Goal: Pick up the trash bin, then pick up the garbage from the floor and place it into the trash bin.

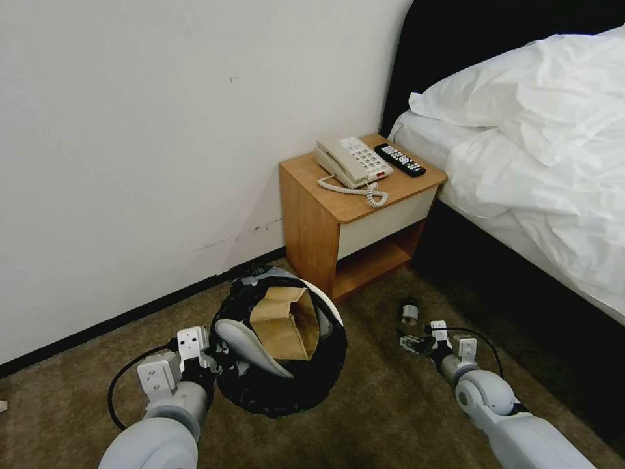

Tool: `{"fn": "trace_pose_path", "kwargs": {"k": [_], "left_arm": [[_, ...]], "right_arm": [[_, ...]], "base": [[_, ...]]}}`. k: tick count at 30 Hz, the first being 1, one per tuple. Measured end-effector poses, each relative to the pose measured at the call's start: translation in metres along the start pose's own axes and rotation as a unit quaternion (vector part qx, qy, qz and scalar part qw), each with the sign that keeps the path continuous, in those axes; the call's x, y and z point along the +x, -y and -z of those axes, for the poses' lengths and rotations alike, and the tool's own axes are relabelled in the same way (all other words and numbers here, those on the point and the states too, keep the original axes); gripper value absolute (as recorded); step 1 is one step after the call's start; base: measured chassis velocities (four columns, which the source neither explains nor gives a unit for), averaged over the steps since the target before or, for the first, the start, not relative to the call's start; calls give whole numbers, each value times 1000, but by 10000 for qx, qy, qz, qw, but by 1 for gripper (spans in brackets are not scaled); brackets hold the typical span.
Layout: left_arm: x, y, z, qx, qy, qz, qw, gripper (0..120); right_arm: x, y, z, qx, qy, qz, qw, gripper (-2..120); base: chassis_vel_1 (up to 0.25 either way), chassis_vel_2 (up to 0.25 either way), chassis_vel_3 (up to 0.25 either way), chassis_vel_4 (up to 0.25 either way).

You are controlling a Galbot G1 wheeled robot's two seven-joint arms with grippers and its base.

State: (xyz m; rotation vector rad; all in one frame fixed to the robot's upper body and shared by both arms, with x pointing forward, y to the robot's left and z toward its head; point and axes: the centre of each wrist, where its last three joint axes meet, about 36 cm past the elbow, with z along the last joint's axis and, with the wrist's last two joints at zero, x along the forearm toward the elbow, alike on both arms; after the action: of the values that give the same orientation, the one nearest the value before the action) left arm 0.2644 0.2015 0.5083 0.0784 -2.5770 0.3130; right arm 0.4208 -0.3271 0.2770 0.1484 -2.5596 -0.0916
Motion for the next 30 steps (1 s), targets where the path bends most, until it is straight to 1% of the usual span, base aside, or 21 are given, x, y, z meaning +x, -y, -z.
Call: {"fn": "trace_pose_path", "kwargs": {"k": [1,2,3,4,6,7,9,10,12,19,23,30], "left_arm": [[0,0,0,-6,-3,1,10000,0],[0,0,0,-6,-3,1,10000,0],[1,0,0,-10,1,4,10000,0],[1,0,0,-10,1,4,10000,0],[1,0,0,-7,-1,5,10000,0],[1,0,0,-7,-1,5,10000,0],[2,-1,0,-6,1,13,10000,0],[2,-1,0,-6,1,13,10000,0],[3,-1,0,-6,2,18,10000,0],[4,-1,-1,-4,11,19,10000,0],[5,-1,-1,-16,25,0,10000,0],[5,-1,0,-45,39,-7,10000,0]], "right_arm": [[-4,-3,1,-85,-33,-28,10000,100],[-4,-3,1,-85,-33,-28,10000,100],[-7,-6,2,-192,-72,-56,9998,100],[-7,-6,2,-192,-72,-56,9998,100],[-13,-13,5,-431,-176,-113,9989,100],[-13,-13,5,-431,-176,-113,9989,100],[-17,-20,11,-712,-359,-155,9967,100],[-17,-20,11,-712,-359,-155,9967,100],[-23,-25,15,-857,-492,-204,9949,100],[-33,-32,16,-1028,-686,-272,9920,100],[-42,-38,14,-1206,-793,-283,9891,100],[-56,-44,11,-1219,-854,-308,9884,100]], "base": [[0,0,0,0],[0,0,0,0],[0,0,0,0],[0,0,0,0],[0,0,0,0],[0,0,0,0],[0,0,0,0],[0,0,0,0],[0,0,0,0],[0,0,0,0],[0,0,0,0],[0,0,0,0]]}}
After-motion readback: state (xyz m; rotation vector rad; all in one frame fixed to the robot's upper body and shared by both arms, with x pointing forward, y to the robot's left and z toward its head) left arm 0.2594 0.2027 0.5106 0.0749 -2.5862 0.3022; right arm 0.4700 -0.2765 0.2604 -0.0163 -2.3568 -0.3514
